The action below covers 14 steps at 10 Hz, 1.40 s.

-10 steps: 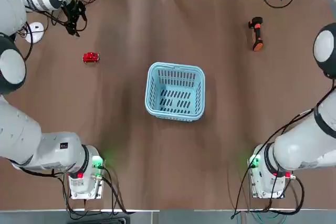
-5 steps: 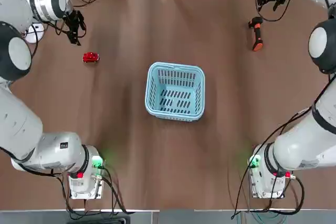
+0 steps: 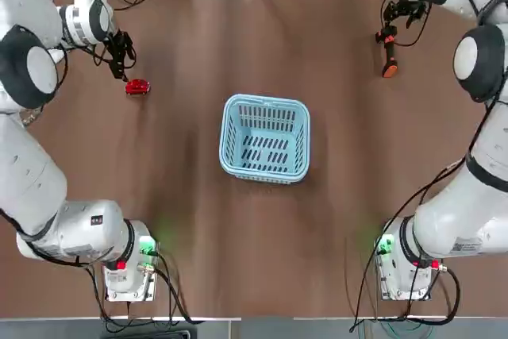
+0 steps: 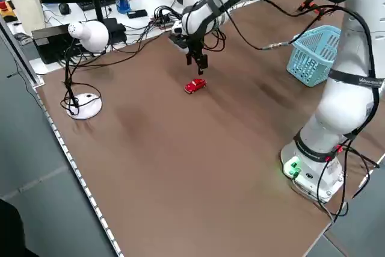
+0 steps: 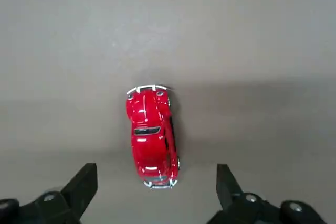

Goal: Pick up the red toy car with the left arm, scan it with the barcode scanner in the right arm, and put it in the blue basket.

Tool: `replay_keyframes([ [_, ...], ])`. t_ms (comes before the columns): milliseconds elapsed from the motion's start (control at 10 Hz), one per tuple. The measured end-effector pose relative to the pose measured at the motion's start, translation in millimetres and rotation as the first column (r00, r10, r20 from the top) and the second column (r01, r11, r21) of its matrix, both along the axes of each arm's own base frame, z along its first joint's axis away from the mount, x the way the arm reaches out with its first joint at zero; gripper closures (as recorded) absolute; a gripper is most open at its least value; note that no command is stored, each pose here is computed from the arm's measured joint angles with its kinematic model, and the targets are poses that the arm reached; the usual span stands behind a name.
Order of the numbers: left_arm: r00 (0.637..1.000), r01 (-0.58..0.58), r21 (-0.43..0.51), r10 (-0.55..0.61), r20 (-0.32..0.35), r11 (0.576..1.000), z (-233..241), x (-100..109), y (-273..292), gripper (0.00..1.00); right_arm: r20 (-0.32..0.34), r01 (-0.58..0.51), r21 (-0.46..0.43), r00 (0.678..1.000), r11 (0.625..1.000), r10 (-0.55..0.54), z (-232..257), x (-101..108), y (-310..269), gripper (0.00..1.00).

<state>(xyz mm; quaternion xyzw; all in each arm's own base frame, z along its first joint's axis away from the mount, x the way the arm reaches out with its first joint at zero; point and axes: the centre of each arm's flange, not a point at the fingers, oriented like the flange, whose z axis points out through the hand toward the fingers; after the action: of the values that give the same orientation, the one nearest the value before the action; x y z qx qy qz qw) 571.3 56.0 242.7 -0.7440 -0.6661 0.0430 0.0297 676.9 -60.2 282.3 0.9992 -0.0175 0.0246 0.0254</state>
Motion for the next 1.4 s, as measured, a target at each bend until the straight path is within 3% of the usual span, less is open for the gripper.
replay_keyframes([
  [200,1.0,0.0,-0.001,0.0,-0.021,1.0,-23.8,-3.7,-0.1,0.0,0.018,-0.002,-0.005,1.0,1.0,0.002,-27.5,-7.1,-0.1,0.03],
  [500,1.0,-0.009,0.005,0.009,0.015,1.0,-47.8,-20.8,3.1,0.0,0.015,-0.004,-0.005,1.0,1.0,0.004,-58.0,-25.1,1.7,0.04],
  [800,0.999,-0.023,0.01,0.023,0.031,1.0,-54.4,-28.2,10.7,0.0,0.006,-0.009,-0.003,1.0,1.0,0.009,-64.0,-29.5,5.4,0.1],
  [900,0.999,-0.029,0.013,0.028,0.036,1.0,-54.1,-28.2,14.0,0.0,0.006,-0.01,-0.003,1.0,1.0,0.01,-63.9,-29.4,5.7,0.16],
  [1000,0.999,-0.034,0.016,0.033,0.043,0.999,-53.6,-28.0,17.2,0.0,0.006,-0.01,-0.003,1.0,1.0,0.01,-63.8,-29.4,5.7,0.34],
  [1100,0.998,-0.04,0.017,0.039,0.047,0.999,-53.9,-28.4,20.5,0.0,0.007,-0.009,-0.003,1.0,1.0,0.009,-63.6,-29.4,5.7,0.43],
  [1400,0.997,-0.045,0.02,0.044,0.057,0.999,-62.0,-29.7,23.7,0.03,0.006,-0.008,-0.003,1.0,1.0,0.008,-63.0,-29.4,5.4,0.56],
])
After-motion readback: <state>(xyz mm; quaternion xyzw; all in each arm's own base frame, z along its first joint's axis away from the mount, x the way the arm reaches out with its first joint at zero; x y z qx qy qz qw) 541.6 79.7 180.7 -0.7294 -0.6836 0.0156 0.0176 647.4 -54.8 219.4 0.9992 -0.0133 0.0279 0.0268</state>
